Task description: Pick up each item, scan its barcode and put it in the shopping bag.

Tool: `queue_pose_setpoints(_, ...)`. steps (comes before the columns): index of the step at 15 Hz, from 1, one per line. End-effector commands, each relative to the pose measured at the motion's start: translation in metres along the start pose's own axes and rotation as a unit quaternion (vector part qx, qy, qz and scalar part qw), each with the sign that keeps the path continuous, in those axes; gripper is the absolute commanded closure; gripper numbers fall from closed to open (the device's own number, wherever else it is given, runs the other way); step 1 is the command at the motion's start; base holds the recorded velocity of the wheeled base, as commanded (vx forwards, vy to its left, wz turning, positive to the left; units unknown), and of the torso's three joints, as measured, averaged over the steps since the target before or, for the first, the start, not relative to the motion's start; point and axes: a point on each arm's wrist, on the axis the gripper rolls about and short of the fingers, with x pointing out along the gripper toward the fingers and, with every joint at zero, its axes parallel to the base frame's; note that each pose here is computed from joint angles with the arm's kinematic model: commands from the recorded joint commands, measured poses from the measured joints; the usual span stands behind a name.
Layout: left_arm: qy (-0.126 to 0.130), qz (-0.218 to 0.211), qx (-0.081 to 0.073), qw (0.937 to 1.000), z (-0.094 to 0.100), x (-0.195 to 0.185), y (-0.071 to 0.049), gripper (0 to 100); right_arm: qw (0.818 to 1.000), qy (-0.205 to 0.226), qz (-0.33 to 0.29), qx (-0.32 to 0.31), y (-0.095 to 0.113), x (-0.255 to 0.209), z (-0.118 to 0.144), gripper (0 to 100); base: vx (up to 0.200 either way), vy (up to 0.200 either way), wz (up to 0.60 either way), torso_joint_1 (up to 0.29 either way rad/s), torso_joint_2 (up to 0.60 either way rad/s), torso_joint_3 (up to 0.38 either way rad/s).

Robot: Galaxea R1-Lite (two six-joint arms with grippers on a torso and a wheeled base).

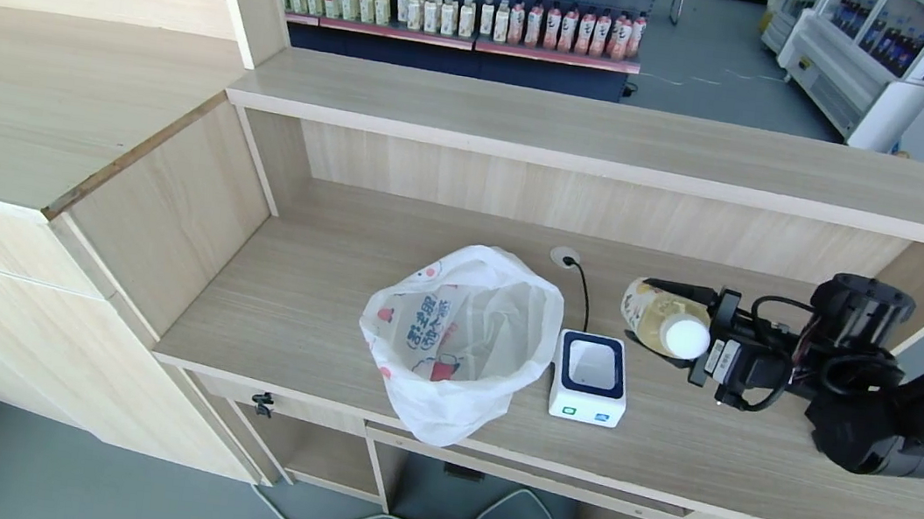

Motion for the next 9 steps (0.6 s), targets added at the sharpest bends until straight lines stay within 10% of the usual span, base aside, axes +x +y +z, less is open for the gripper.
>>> queue_pose_setpoints(1, 0.0, 0.0, 0.0, 1.0, 0.0, 0.0, 0.0, 0, 1.0, -0.011, 0.014, 0.017, 0.014, 0.006, -0.003, 100, 0.0, 0.0, 0.0, 0.0, 0.0, 0.0)
queue_pose_setpoints(9, 0.0, 0.0, 0.0, 1.0, 0.0, 0.0, 0.0, 0, 0.999, -0.02, 0.021, 0.025, 0.03, 0.018, -0.009, 100, 0.0, 0.0, 0.0, 0.0, 0.0, 0.0)
